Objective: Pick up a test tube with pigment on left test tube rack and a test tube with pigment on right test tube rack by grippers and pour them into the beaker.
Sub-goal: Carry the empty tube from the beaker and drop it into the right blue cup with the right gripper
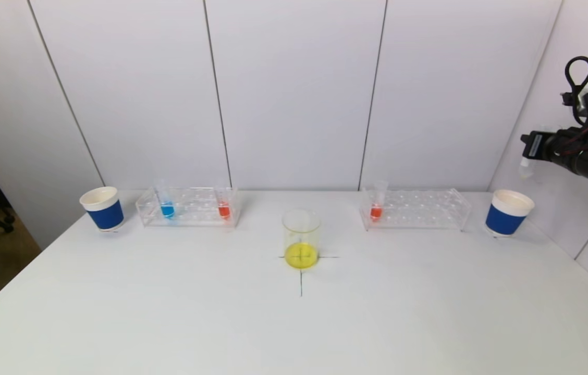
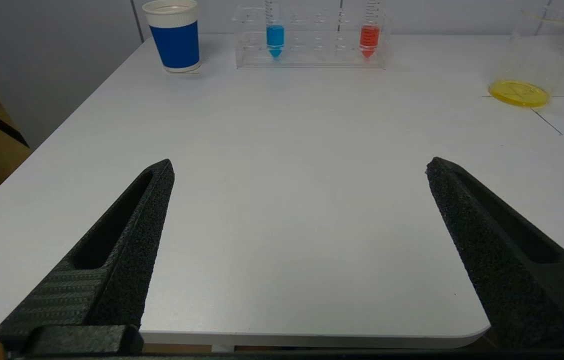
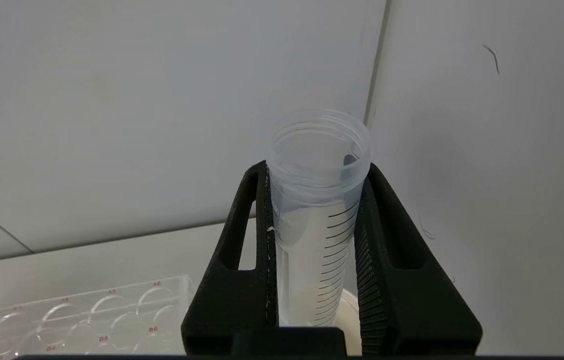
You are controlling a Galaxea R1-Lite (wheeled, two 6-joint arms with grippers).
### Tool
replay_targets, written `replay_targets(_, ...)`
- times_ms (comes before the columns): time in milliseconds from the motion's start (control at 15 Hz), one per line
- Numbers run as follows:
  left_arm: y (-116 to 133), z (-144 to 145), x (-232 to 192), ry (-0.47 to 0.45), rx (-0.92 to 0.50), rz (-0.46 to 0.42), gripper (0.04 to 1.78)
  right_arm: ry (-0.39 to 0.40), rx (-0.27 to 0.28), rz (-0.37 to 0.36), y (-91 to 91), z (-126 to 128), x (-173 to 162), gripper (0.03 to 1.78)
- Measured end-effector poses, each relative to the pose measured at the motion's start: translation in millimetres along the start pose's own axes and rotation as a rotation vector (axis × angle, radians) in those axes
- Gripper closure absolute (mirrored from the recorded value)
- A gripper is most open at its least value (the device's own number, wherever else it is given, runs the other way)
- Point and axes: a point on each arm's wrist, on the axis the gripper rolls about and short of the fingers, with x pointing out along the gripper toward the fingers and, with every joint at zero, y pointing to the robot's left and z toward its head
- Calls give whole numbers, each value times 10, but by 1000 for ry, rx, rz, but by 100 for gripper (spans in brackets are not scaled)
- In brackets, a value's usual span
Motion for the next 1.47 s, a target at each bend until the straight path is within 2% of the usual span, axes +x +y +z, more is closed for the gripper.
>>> replay_targets(267, 0, 0, 0, 0, 0, 0, 6, 56, 23, -10, -43, -210, 21, 131)
replay_targets(600, 0, 0, 0, 0, 0, 0, 6, 30, 25, -21, -109, -395, 65, 131)
replay_targets(1000, 0, 0, 0, 0, 0, 0, 6, 96, 34, -17, -136, -693, 101, 131)
replay_targets(1267, 0, 0, 0, 0, 0, 0, 6, 64, 41, -14, -137, -784, 126, 131)
replay_targets(1467, 0, 0, 0, 0, 0, 0, 6, 79, 50, -13, -140, -854, 140, 131)
